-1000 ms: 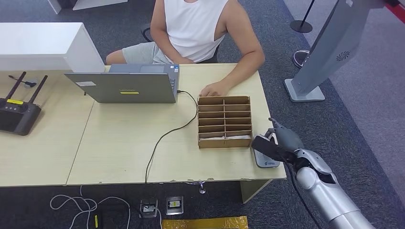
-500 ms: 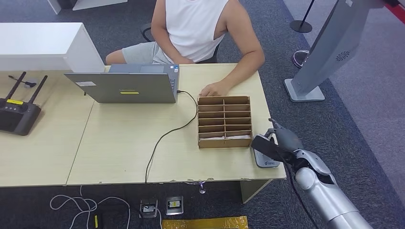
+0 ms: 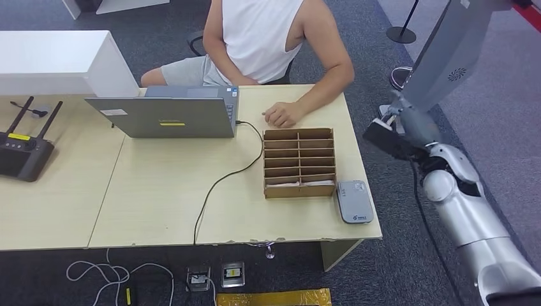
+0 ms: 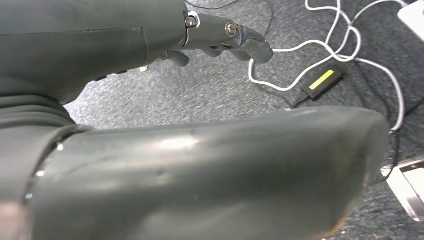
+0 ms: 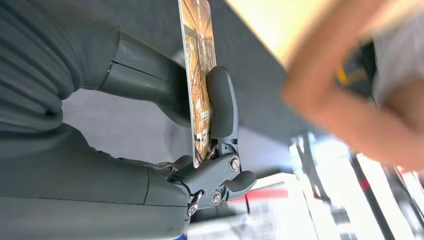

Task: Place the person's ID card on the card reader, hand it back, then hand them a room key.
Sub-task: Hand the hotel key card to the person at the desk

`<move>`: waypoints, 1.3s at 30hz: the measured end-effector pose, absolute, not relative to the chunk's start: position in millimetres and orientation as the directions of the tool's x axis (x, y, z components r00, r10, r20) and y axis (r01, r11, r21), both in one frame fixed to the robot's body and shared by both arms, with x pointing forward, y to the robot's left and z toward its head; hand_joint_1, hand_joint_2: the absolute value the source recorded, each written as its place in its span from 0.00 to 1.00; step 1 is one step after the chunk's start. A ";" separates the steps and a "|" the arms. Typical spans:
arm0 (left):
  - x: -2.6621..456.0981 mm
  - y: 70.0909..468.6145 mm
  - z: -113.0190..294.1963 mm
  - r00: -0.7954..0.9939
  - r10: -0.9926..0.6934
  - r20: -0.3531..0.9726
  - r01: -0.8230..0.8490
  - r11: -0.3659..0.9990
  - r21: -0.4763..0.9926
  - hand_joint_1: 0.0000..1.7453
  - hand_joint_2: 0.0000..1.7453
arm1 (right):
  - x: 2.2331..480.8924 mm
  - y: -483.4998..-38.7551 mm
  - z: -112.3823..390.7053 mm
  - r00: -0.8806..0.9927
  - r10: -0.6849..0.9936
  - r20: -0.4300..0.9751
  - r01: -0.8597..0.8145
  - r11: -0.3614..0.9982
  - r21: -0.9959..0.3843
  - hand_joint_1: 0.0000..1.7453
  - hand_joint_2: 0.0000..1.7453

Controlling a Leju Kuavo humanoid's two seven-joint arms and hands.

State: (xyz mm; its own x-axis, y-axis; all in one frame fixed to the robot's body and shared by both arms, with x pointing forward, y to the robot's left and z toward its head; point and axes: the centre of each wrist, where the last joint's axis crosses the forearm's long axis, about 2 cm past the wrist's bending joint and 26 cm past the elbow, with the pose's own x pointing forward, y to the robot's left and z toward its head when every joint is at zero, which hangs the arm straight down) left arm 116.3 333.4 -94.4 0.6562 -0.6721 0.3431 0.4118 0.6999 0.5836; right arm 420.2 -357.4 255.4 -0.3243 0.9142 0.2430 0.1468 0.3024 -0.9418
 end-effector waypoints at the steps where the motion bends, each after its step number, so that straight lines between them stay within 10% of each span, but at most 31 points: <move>1: 117.5 333.1 -94.2 0.653 -0.675 0.344 0.414 0.698 0.585 0.00 0.00 | 425.6 -360.0 270.3 -0.329 0.916 0.231 0.181 0.301 -0.936 1.00 1.00; 12: 132.9 329.3 -90.3 0.605 -0.714 0.353 0.446 0.670 0.593 0.00 0.00 | 464.9 -359.5 361.2 -0.385 0.916 0.115 0.345 0.259 -0.902 1.00 1.00; 39: 141.3 325.8 -88.0 0.577 -0.741 0.344 0.472 0.646 0.599 0.00 0.00 | 508.4 -280.7 372.4 -0.366 0.930 0.030 0.278 0.140 -0.950 1.00 1.00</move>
State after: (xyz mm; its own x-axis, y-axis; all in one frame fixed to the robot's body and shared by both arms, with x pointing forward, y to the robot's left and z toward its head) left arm 141.3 325.8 -88.0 0.5769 -0.7407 0.3442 0.4723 0.6464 0.5992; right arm 508.4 -280.7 372.4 -0.3656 0.9303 0.0300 0.2776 0.1398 -0.9505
